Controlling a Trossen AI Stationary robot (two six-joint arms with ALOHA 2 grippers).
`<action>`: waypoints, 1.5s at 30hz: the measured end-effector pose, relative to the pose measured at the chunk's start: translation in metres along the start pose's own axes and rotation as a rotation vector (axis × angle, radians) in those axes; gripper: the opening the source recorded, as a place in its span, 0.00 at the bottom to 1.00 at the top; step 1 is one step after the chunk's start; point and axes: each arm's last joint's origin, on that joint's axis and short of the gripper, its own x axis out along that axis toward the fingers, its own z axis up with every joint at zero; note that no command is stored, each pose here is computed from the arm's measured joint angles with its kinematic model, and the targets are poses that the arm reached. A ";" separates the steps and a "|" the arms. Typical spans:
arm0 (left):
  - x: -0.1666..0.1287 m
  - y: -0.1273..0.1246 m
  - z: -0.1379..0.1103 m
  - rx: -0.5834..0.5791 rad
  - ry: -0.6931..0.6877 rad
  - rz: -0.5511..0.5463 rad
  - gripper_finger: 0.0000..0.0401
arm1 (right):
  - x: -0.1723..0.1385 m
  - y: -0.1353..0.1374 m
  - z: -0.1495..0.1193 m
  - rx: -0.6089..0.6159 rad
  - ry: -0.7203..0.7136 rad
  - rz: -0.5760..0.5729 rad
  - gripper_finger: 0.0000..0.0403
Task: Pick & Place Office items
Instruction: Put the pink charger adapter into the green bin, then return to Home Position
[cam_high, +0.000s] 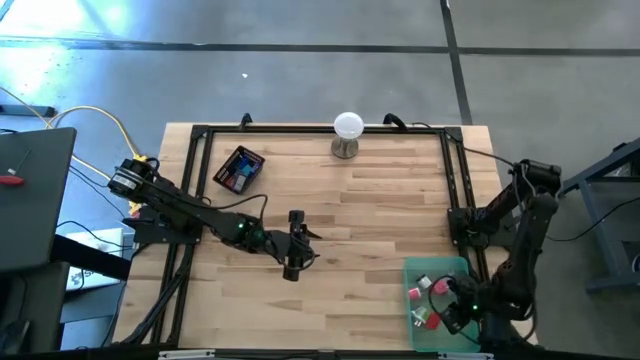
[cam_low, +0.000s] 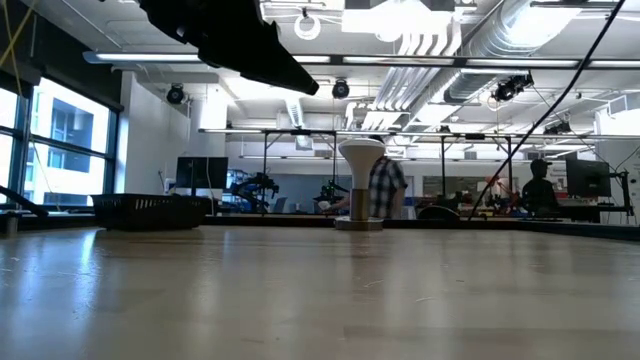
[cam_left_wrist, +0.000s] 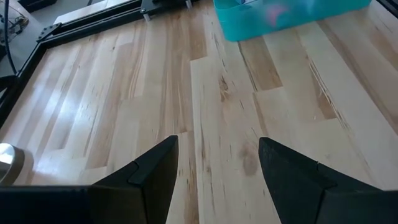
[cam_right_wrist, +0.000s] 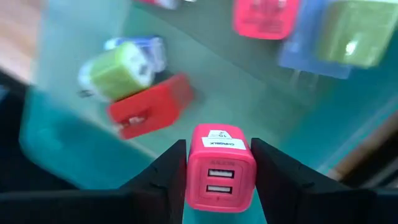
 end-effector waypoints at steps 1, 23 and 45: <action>0.000 0.000 0.000 0.000 0.000 0.000 0.53 | 0.002 0.001 0.001 0.006 0.004 -0.026 0.35; 0.000 0.000 0.000 -0.002 0.003 -0.008 0.53 | 0.010 0.007 0.010 0.049 -0.045 -0.057 0.44; -0.017 0.006 0.005 -0.023 0.010 -0.036 0.53 | -0.017 0.013 0.032 -0.063 -0.076 0.045 0.30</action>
